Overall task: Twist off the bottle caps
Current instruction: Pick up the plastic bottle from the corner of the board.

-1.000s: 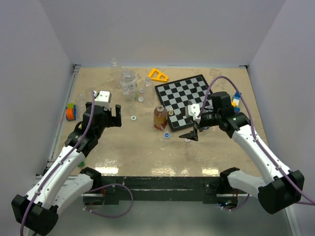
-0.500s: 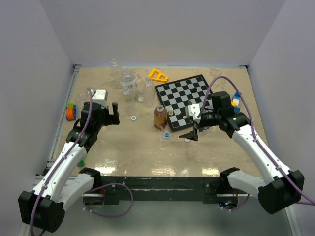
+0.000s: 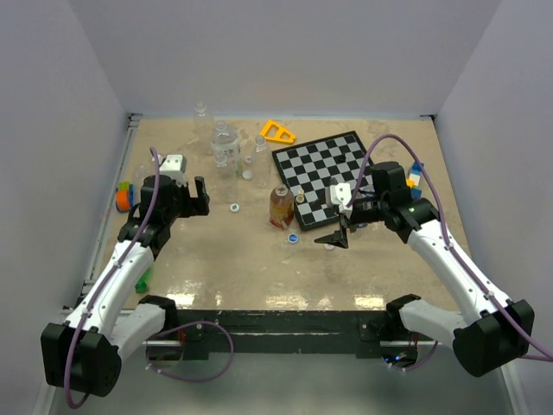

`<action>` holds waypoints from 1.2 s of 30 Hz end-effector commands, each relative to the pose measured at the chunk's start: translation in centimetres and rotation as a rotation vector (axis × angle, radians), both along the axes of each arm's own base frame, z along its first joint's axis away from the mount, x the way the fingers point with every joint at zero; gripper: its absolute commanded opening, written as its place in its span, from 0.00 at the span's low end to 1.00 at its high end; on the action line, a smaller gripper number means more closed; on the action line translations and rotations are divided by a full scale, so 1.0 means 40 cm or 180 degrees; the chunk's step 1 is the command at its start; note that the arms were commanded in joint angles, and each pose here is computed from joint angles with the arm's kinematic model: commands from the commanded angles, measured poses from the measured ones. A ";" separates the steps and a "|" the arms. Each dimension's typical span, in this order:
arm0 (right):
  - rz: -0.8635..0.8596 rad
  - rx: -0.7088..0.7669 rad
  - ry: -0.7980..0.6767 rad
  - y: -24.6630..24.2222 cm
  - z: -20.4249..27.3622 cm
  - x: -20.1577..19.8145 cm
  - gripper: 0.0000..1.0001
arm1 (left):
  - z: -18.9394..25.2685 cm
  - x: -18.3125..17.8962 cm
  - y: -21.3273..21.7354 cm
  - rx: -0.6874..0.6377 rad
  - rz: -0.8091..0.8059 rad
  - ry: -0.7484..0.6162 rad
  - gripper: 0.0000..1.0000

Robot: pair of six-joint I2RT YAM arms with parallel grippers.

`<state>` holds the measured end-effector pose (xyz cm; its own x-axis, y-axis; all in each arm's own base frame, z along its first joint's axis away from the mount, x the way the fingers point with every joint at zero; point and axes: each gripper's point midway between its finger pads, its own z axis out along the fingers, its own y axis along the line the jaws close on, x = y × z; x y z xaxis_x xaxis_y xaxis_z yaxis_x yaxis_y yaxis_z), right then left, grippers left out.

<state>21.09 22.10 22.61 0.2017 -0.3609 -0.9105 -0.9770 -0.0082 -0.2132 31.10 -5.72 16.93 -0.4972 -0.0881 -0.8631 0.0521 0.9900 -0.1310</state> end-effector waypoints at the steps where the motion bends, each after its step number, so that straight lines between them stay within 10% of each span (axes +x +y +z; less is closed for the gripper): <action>1: -0.0013 0.0018 -0.0128 -0.007 0.017 -0.003 0.98 | 0.026 0.030 -0.008 -0.0154 -0.0009 -0.0122 1.00; 36: -0.0056 0.0067 -0.0226 -0.010 0.034 -0.010 0.98 | -0.037 0.214 0.267 0.0638 0.1215 0.0322 1.00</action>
<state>20.49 21.79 23.52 0.2444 -0.3486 -0.9048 -0.9653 0.0012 -0.2612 38.15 1.45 13.85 -0.6080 -0.0675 -0.7911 -0.1978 0.9779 0.0685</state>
